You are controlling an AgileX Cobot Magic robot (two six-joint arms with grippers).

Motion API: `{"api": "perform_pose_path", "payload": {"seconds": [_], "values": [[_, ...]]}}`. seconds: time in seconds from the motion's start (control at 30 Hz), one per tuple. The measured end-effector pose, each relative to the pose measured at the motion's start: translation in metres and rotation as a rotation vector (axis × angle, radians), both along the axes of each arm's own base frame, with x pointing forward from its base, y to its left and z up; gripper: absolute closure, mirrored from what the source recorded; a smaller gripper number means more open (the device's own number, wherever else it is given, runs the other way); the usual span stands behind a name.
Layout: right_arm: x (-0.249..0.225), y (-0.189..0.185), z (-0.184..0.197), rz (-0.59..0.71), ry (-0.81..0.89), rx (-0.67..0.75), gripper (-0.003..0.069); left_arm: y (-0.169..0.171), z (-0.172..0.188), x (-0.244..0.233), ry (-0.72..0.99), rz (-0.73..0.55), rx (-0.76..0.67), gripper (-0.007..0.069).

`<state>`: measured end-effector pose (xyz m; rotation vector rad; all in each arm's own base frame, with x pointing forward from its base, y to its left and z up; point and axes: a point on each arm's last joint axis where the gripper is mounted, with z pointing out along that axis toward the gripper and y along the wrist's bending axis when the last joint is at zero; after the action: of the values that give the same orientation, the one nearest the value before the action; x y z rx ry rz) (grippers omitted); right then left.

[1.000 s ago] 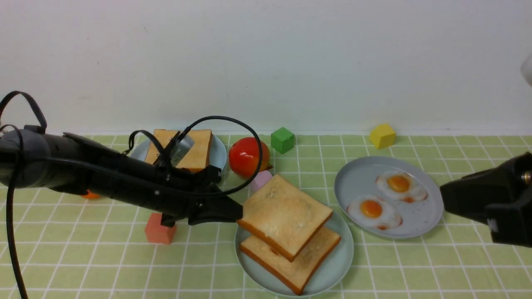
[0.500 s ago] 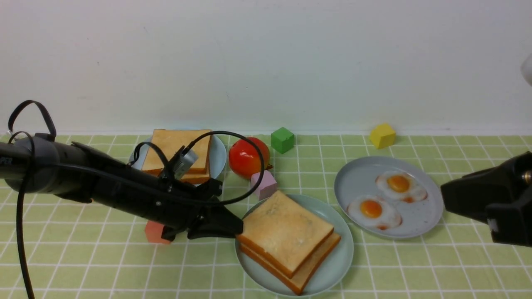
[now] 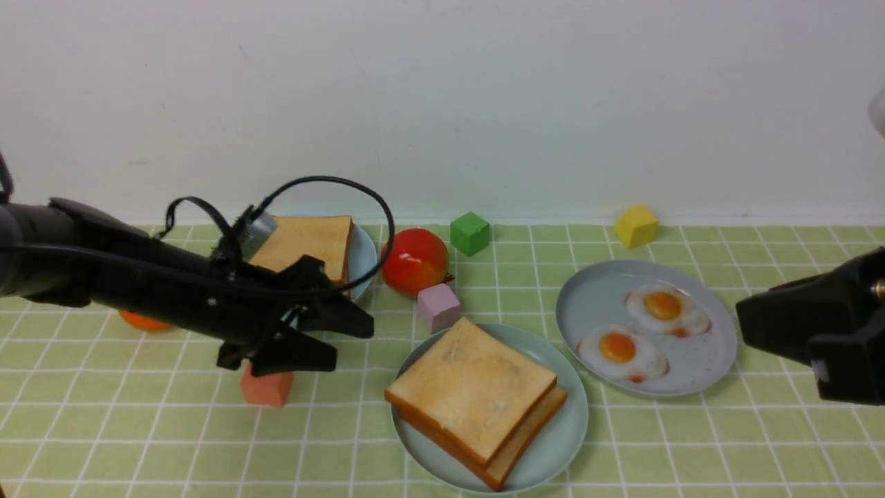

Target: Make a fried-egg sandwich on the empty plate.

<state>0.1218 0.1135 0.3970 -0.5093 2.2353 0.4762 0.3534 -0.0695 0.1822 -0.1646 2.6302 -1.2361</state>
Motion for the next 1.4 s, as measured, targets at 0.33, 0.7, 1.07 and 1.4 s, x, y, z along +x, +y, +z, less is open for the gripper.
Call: {"api": "perform_pose_path", "payload": {"seconds": [0.33, 0.7, 1.07, 1.4], "values": [[-0.004, -0.005, 0.000, -0.034, 0.034, 0.005, 0.0670, -0.025, 0.100, -0.039, -0.296, -0.106, -0.060, 0.0505], [-0.036, -0.047, 0.005, -0.046, -0.206, 0.122, 0.0669, -0.019, 0.146, -0.125, -0.377, -0.123, 0.082, 0.0638], [-0.084, -0.096, -0.088, 0.007, -0.533, 0.270, 0.0665, 0.025, 0.109, -0.299, -0.476, 0.153, 0.292, 0.0638], [-0.083, -0.100, -0.119, 0.037, -0.742, 0.155, 0.0657, 0.043, 0.117, -0.365, -0.868, 0.336, 0.283, 0.0638]]}}
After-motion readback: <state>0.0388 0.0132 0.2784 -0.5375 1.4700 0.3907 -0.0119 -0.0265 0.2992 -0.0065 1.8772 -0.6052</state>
